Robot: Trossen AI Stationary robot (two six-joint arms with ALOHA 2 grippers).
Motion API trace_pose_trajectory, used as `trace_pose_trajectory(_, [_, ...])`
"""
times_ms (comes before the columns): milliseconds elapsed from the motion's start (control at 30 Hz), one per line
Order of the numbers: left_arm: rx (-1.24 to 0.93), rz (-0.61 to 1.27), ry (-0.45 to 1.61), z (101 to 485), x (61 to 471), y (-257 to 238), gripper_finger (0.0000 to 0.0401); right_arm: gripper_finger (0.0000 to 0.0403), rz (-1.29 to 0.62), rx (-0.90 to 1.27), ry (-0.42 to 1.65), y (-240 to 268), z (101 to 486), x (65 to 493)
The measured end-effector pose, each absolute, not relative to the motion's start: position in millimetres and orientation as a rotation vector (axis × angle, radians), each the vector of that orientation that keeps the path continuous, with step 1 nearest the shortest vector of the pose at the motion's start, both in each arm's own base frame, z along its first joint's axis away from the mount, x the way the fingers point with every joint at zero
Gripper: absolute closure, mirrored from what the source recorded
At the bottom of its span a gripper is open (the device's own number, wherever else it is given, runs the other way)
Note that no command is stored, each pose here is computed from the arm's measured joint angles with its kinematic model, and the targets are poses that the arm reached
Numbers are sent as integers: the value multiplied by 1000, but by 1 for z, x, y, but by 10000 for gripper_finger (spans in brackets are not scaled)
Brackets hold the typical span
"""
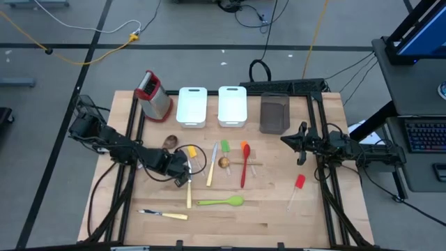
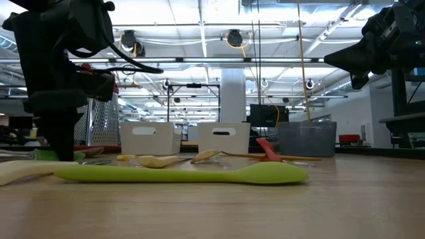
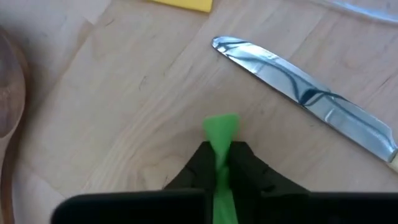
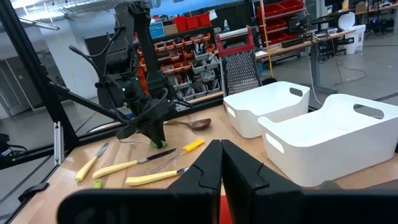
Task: Pick & Place Kitchen Items
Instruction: Put the left green spatula into the left white bin
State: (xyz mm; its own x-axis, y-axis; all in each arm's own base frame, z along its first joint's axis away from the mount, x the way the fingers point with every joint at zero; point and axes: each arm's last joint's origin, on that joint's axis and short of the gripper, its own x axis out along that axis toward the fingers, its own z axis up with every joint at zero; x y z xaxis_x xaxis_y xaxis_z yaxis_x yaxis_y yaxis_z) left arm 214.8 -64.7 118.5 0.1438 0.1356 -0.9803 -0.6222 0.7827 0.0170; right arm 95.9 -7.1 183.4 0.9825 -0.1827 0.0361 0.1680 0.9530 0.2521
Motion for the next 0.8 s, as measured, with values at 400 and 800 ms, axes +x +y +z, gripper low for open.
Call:
trace_pose_trajectory(400, [-521,534,1317,131,208,-62,394,399,-178,251,-60,-7,183,96])
trace_pose_trajectory(800, [-603,496,1347,138,208,-52,395,399,-178,251,-59,-7,183,96])
